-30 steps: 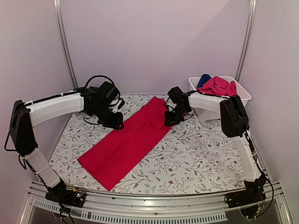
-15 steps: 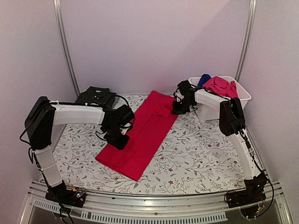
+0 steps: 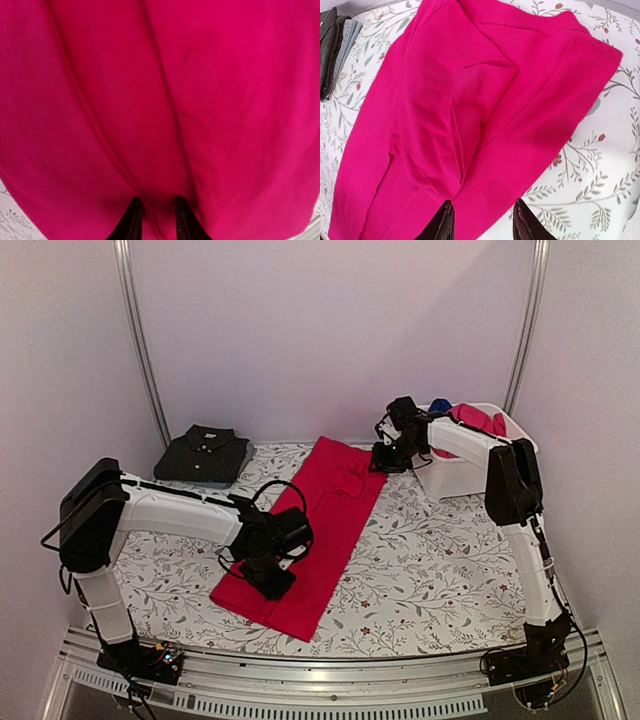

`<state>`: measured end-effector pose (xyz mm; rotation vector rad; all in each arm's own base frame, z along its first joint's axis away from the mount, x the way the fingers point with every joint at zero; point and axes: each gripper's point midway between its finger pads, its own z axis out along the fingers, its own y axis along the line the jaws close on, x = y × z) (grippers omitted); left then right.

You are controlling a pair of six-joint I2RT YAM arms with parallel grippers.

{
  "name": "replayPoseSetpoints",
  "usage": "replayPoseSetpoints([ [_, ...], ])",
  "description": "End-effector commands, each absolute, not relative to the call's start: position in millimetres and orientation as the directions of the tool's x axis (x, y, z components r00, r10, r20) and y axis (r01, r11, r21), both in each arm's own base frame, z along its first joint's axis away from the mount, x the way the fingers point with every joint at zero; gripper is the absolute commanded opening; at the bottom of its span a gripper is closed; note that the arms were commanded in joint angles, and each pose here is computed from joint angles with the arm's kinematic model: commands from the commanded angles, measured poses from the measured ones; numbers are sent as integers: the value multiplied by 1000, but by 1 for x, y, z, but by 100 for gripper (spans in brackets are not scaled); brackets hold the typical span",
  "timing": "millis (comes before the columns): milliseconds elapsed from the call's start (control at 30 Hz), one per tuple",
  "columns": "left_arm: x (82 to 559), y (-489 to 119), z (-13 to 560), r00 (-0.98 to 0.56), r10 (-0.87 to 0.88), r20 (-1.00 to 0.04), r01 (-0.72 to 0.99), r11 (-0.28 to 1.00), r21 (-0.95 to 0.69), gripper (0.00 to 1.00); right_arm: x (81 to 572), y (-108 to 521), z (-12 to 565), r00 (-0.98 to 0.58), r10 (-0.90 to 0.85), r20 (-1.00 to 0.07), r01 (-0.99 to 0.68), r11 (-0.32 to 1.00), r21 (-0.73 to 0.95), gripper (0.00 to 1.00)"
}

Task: Fold and stack the mixed laundry pile
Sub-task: Rotate the rectangle-folded T-shirt at the center of the board.

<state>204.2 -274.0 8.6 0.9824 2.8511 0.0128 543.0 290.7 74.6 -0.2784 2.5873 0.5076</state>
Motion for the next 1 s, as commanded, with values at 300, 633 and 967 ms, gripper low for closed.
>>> replayPoseSetpoints([
  [300,193,-333,84,-727,604,-327,666,737,-119,25,407,366,79,-872,-291,-393,-433,832,346,39],
  [633,269,-285,115,-847,354,-396,451,873,-184,26,395,363,0,-908,-332,-254,-396,879,265,37],
  [967,263,-269,86,-895,299,-332,382,897,-223,27,457,295,-23,-909,-312,-276,-370,910,188,36],
])
